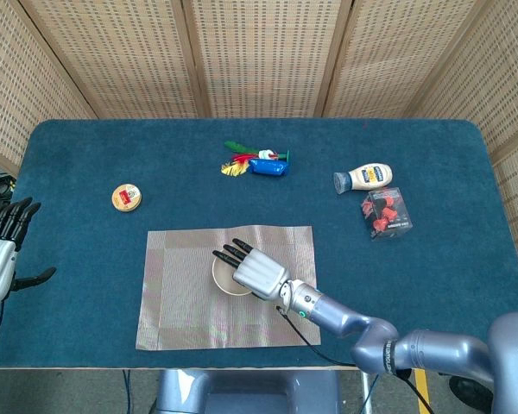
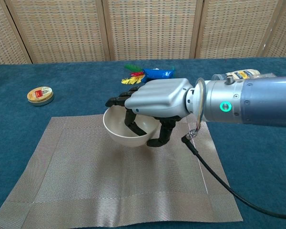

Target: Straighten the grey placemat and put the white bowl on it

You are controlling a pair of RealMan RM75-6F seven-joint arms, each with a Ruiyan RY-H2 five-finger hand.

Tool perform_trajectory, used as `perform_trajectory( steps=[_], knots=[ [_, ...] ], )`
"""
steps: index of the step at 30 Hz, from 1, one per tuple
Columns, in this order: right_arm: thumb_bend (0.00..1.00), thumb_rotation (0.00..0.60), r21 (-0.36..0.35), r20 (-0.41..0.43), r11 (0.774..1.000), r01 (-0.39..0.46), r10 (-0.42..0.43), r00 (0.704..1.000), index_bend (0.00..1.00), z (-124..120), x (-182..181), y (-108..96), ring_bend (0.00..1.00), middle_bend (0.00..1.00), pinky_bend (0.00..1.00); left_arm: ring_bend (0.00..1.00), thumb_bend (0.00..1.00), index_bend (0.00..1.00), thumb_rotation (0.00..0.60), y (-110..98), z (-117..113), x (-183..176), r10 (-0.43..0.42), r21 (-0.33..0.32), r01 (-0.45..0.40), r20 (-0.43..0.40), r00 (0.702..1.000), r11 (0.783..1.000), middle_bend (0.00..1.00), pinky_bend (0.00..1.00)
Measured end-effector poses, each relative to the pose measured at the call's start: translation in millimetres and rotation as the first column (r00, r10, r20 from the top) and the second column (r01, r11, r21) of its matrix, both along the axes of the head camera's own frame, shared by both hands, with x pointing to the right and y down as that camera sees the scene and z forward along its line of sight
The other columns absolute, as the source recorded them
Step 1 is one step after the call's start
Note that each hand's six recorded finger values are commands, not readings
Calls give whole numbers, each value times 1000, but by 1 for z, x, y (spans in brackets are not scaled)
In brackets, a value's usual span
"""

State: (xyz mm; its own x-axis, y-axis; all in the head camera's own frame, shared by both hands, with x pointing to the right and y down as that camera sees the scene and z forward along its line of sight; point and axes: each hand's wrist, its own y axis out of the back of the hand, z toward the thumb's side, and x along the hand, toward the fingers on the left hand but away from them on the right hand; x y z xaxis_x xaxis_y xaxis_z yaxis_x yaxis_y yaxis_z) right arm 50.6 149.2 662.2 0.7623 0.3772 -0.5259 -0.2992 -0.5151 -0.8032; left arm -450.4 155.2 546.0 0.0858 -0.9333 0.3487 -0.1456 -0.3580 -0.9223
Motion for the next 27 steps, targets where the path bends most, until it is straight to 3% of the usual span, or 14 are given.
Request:
perform_trajectory(
  steps=[11,18,20,22,24,25,27],
  knots=[
    [565,600,-23,-72,999,29,-30,997,723,37,-11,16,0,0,0,0,0,0,600,-1,5,1,2,-12,-1,11,1000,1000,0,0],
    [563,600,-11,-85,999,43,-44,995,718,41,-11,22,0,0,0,0,0,0,600,0,8,3,5,-22,-5,14,1000,1000,0,0],
    [508,600,-7,-90,999,43,-43,995,627,40,-8,20,0,0,0,0,0,0,600,-1,8,3,5,-23,-4,13,1000,1000,0,0],
    [266,600,-8,-98,999,41,-41,994,335,40,-4,20,0,0,0,0,0,0,600,-1,8,3,4,-23,-4,14,1000,1000,0,0],
    [60,600,-7,-106,999,43,-44,993,109,40,1,20,0,0,0,0,0,0,600,0,8,3,6,-23,-6,13,1000,1000,0,0],
    [7,600,-7,-108,999,44,-45,993,39,39,2,20,0,0,0,0,0,0,600,0,8,3,7,-23,-7,13,1000,1000,0,0],
    [0,600,-3,-103,999,41,-41,994,1,37,4,19,0,0,0,0,0,0,600,0,7,4,9,-22,-9,13,1000,1000,0,0]
  ],
)
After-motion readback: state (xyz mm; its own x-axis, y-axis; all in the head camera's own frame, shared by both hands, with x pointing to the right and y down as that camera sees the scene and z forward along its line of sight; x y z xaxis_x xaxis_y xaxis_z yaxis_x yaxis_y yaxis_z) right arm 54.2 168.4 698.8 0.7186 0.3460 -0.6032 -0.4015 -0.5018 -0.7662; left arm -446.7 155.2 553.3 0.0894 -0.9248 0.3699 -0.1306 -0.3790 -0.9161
